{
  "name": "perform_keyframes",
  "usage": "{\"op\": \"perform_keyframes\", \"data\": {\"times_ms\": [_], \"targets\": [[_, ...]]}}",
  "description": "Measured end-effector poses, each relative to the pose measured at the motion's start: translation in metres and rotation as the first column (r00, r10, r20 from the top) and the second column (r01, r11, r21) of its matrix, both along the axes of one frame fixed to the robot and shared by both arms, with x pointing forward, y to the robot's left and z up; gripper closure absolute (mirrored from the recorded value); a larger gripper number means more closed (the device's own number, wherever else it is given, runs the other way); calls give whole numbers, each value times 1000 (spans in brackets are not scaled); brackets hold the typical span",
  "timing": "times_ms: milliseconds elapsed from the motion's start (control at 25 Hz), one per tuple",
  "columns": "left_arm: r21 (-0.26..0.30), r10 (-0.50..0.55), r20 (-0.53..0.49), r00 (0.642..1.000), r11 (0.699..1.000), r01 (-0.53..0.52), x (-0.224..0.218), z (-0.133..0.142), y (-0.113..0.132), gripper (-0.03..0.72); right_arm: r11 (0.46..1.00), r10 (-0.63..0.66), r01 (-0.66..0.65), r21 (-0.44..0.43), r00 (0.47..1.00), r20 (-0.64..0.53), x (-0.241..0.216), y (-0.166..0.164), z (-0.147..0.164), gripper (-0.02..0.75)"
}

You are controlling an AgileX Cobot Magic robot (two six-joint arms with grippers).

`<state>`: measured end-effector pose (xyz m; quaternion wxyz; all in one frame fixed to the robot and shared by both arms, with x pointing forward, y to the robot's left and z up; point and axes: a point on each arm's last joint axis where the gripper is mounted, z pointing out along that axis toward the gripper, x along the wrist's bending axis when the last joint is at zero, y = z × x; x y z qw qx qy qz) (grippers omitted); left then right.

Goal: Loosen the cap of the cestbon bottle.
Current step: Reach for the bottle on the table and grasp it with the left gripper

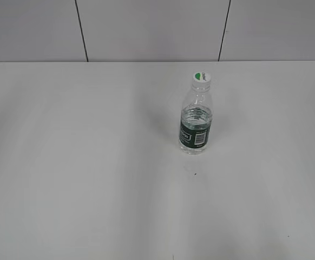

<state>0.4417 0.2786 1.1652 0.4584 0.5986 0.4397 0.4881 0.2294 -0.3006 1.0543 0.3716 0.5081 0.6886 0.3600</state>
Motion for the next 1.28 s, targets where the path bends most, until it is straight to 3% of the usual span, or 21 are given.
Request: {"op": "perform_keyframes", "data": {"times_ms": [80,240,440,640,840,1120,1280], "targets": [[52,-55,14,998,997,54,19,-15,-15,132,1000,0,0,0,1000,0,0,0,0,148],[80,-139,54,989,988,134,47,-57,-43,162,1000,0,0,0,1000,0,0,0,0,148],[11,-174,22,984,985,174,65,-107,-59,166,1000,0,0,0,1000,0,0,0,0,148],[-40,-292,-19,956,956,292,80,-149,-77,167,1000,0,0,0,1000,0,0,0,0,148],[-117,-423,-60,904,903,414,94,-194,-96,167,1000,0,0,0,1000,0,0,0,0,148],[-189,-635,-46,771,764,617,92,-255,-118,167,1000,0,0,0,1000,0,0,0,0,148],[-230,-665,-95,741,739,633,89,-284,-121,167,1000,0,0,0,1000,0,0,0,0,148]]}}
